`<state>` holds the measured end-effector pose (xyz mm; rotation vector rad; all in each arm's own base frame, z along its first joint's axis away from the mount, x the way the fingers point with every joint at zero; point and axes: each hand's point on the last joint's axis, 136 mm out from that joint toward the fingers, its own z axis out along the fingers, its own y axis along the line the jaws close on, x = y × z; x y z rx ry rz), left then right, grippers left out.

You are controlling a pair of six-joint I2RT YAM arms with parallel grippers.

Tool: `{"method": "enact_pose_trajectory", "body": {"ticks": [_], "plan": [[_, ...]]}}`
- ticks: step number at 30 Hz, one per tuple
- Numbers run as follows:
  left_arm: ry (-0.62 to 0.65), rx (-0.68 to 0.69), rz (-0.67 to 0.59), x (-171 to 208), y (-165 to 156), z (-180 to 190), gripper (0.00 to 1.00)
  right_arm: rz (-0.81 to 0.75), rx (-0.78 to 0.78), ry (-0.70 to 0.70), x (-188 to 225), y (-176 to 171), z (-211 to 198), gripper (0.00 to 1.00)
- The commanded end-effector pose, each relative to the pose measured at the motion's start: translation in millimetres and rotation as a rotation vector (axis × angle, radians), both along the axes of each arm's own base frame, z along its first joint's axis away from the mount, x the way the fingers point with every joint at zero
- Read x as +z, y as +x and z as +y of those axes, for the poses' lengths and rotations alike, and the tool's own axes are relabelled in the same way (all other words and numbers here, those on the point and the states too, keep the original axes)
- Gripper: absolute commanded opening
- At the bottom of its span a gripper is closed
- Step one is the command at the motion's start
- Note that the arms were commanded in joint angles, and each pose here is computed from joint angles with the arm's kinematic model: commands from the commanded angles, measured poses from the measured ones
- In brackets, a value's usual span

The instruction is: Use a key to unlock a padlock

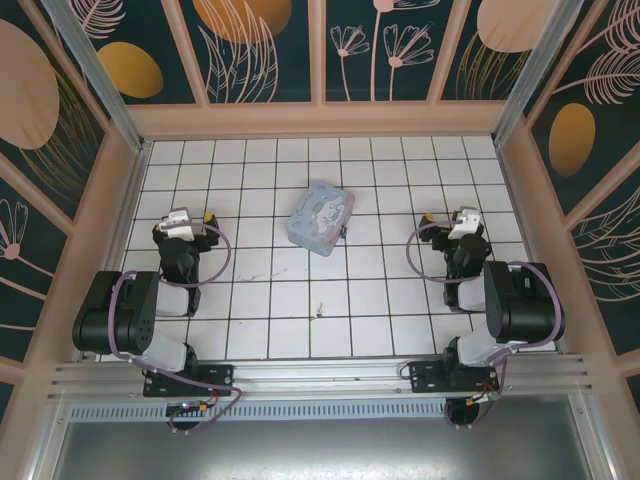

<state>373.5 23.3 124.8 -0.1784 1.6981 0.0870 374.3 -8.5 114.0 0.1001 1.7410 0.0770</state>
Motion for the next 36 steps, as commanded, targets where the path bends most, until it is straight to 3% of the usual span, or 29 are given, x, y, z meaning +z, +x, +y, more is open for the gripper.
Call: {"method": "enact_pose_trajectory", "body": {"ticks": [1,36], "plan": [[-0.012,-0.008,-0.049,11.7,1.9,-0.5,0.99,-0.02,0.014,0.005,6.5,4.3,1.6,0.99],[-0.016,-0.012,-0.041,10.4,3.9,-1.3,0.99,-0.016,0.02,0.015,6.0,5.2,0.7,0.99]]}}
